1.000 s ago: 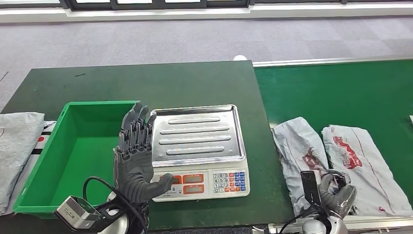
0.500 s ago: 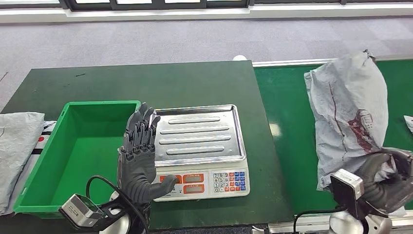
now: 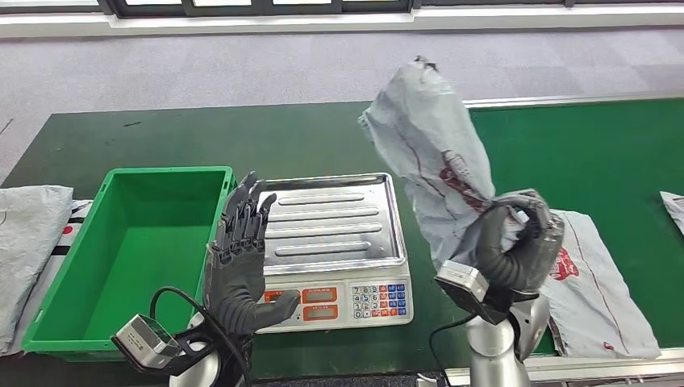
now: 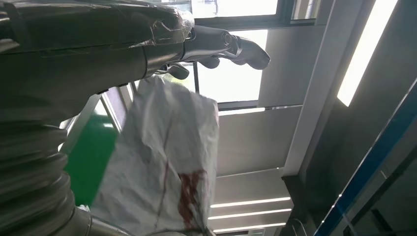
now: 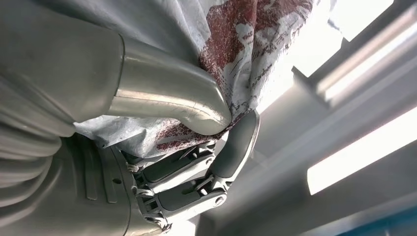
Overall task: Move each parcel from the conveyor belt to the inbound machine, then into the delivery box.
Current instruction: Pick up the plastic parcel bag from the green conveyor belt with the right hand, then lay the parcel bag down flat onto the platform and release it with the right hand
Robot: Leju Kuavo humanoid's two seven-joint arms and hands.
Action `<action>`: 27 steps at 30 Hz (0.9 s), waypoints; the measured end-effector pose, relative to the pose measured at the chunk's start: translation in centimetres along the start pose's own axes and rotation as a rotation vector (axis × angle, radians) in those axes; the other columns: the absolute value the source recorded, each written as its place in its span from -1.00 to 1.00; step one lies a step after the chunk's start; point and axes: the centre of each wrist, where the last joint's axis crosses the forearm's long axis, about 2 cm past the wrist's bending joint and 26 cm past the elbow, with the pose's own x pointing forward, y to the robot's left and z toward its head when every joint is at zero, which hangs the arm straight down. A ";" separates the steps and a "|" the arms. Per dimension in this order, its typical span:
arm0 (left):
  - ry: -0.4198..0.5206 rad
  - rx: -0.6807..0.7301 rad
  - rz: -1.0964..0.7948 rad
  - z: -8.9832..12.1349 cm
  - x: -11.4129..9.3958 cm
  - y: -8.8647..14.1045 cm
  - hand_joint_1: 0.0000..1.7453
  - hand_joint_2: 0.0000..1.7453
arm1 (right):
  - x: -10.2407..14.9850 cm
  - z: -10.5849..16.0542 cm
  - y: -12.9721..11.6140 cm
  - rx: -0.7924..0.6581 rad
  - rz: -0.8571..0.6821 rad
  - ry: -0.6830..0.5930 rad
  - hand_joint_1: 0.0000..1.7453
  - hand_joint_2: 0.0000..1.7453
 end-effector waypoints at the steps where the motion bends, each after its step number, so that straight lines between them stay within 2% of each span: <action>1: 0.002 0.001 0.000 0.0 0.0 0.0 -1.00 1.00 | 0.7 0.1 0.9 0.026 -0.028 -0.007 1.00 1.00; 5: 0.008 0.002 -0.001 0.1 -0.2 0.0 -1.00 1.00 | 2.6 0.5 3.1 0.098 -0.106 -0.038 1.00 1.00; 12: 0.013 0.008 -0.003 0.2 -0.3 0.0 -1.00 1.00 | 3.9 2.9 7.0 0.278 -0.187 0.012 1.00 1.00; 24: 0.014 0.018 -0.010 0.2 -0.3 0.1 -1.00 1.00 | 4.1 4.4 9.6 0.409 -0.217 0.047 1.00 1.00; 25: 0.015 0.019 -0.011 0.2 -0.4 0.1 -1.00 1.00 | 4.1 4.4 9.7 0.415 -0.216 0.048 0.88 1.00; 27: 0.017 0.023 -0.015 0.2 -0.4 0.1 -1.00 1.00 | 4.1 4.6 9.9 0.427 -0.213 0.051 -0.11 1.00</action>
